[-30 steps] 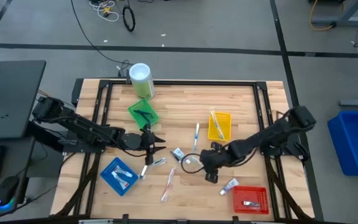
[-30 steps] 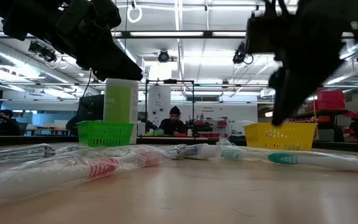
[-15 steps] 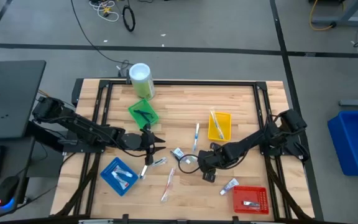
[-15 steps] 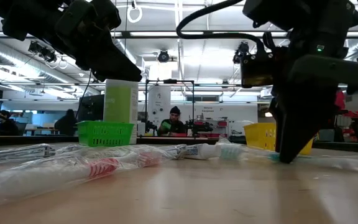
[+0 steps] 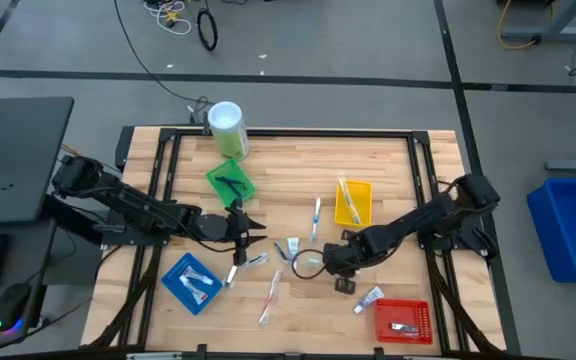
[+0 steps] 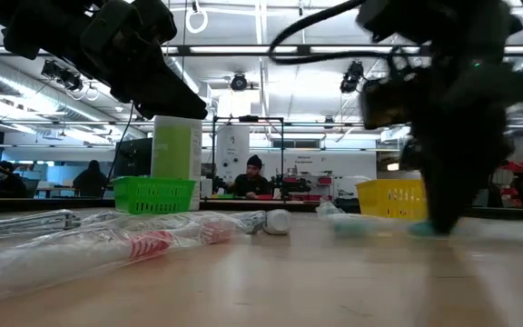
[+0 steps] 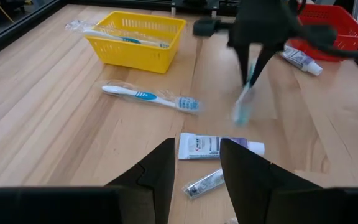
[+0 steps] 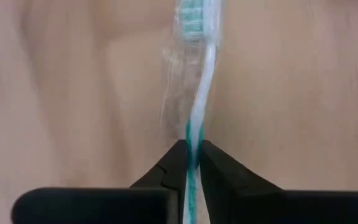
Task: Pick & Place Travel size toiletries
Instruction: Put the green toothbrush into the yellow bin
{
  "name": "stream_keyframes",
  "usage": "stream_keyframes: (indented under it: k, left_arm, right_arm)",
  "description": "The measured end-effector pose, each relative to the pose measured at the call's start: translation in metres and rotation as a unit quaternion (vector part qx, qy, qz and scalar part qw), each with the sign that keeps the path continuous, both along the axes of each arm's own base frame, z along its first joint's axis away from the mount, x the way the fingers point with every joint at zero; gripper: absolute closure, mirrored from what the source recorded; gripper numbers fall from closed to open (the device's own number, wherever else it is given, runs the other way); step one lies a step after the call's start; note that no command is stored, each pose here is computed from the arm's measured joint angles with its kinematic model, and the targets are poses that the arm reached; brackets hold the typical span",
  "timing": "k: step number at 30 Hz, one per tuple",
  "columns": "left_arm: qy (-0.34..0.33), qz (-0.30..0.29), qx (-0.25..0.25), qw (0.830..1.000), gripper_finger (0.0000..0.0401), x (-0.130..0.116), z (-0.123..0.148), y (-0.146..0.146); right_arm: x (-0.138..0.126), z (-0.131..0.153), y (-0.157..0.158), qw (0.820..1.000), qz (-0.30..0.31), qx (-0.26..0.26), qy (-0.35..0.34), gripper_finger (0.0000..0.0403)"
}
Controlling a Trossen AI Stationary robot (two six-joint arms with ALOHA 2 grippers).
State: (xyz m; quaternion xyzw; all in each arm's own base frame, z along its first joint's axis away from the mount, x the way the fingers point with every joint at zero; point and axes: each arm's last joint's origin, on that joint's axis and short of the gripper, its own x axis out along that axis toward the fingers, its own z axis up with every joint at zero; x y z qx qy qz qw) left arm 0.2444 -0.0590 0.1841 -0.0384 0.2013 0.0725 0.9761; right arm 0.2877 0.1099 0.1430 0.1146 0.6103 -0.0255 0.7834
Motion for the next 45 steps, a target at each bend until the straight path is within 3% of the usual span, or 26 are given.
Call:
stream_keyframes:
  k: [4, 11, 17, 21, 29, 38, 45]
  left_arm:
    - [0.0, 0.0, 0.0, 1.0, 0.0264, 0.0, 0.0, 0.0]
    - [0.001, 0.0, 0.001, 1.0, 0.0264, 0.0, 0.0, 0.0]
    - [-0.001, 0.004, 0.002, 1.0, 0.0264, 0.0, 0.0, 0.0]
    - [-0.001, 0.011, 0.005, 1.0, 0.0264, 0.0, 0.0, 0.001]
    - [-0.001, 0.011, 0.005, 1.0, 0.0264, 0.0, 0.0, 0.001]
    - [0.0, 0.01, 0.006, 1.0, 0.0264, 0.0, 0.0, 0.001]
    - [-0.001, 0.011, 0.006, 1.0, 0.0264, 0.0, 0.0, 0.001]
  right_arm:
    - [-0.007, 0.038, -0.007, 0.999, 0.006, -0.003, -0.042, 0.0365]
    - [-0.043, 0.103, -0.033, 0.988, -0.054, -0.115, -0.088, 0.0366]
    - [-0.062, 0.13, -0.06, 0.931, -0.226, -0.228, -0.176, 0.0365]
    - [-0.063, 0.123, -0.073, 0.894, -0.304, -0.259, -0.205, 0.0365]
    - [-0.063, 0.071, -0.095, 0.869, -0.368, -0.248, -0.217, 0.0364]
    - [-0.079, 0.017, -0.11, 0.863, -0.381, -0.246, -0.223, 0.0359]
    - [-0.083, 0.009, -0.112, 0.882, -0.334, -0.259, -0.21, 0.033]
